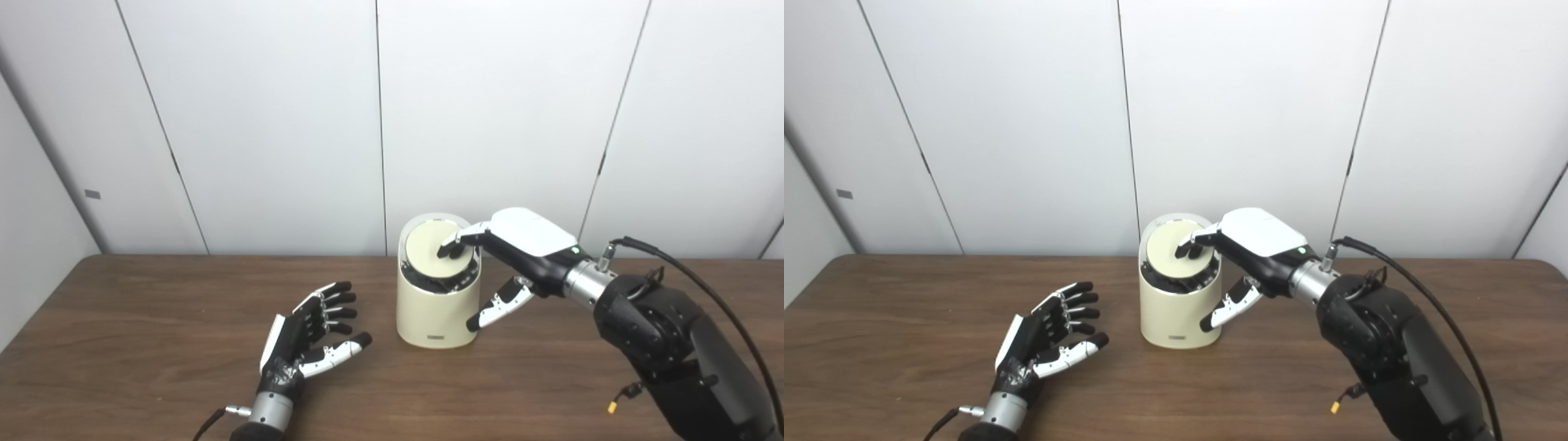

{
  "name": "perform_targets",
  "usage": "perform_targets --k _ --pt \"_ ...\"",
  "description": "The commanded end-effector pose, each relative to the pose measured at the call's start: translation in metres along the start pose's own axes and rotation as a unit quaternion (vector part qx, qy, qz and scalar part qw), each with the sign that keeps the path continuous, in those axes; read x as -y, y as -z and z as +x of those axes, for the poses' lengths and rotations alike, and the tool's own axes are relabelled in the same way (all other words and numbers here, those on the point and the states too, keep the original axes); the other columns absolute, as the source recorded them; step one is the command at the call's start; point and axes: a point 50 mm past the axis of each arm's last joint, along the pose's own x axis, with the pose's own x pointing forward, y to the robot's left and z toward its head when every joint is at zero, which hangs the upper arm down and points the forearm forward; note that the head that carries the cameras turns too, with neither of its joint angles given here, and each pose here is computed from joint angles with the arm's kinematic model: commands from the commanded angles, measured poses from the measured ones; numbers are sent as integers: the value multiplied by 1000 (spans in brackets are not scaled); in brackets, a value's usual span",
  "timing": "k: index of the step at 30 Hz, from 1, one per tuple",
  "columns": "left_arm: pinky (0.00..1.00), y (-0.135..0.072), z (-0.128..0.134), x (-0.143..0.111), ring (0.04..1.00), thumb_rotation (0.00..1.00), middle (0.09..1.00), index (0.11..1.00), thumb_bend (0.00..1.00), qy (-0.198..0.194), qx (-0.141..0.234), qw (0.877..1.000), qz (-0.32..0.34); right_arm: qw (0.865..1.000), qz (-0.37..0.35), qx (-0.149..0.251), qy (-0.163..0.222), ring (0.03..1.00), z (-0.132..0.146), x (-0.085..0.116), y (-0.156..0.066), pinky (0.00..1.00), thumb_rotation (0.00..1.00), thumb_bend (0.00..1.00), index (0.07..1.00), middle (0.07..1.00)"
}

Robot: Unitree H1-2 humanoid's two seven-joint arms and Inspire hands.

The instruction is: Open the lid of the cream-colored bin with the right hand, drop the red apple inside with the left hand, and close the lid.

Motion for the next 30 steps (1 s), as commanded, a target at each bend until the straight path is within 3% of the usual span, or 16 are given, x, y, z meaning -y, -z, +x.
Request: perform_targets --k 1,9,14,16,20,25,28,30 --pt "612 -7 6 0 703 87 773 796 710 -1 25 1000 5 996 -23 32 75 812 4 26 -7 673 268 688 739 722" --pt "635 -6 6 -1 715 76 779 797 698 1 25 1000 3 993 0 12 113 813 -4 15 0 678 231 680 772 739" --pt "625 -7 6 -1 706 69 772 792 707 0 25 1000 -1 988 27 -18 149 793 -16 8 9 664 314 659 774 750" --pt "618 -7 6 -1 703 71 772 795 710 1 25 1000 -1 985 43 -33 165 771 -25 4 14 615 337 639 789 768" --pt "612 -7 5 -2 702 60 772 795 712 2 28 1000 -1 972 102 -60 202 760 -44 -3 21 632 252 635 805 794" --pt "620 -8 5 -5 712 52 774 795 701 1 29 1000 1 951 162 -87 248 762 -65 -26 33 793 276 648 807 782" --pt "623 -8 5 -6 714 59 773 788 709 0 28 1000 -3 939 208 -91 260 778 -73 -45 39 778 249 657 815 793" --pt "631 -9 4 -7 720 70 778 792 705 2 26 1000 -4 932 225 -106 263 782 -76 -59 39 701 271 660 827 802"
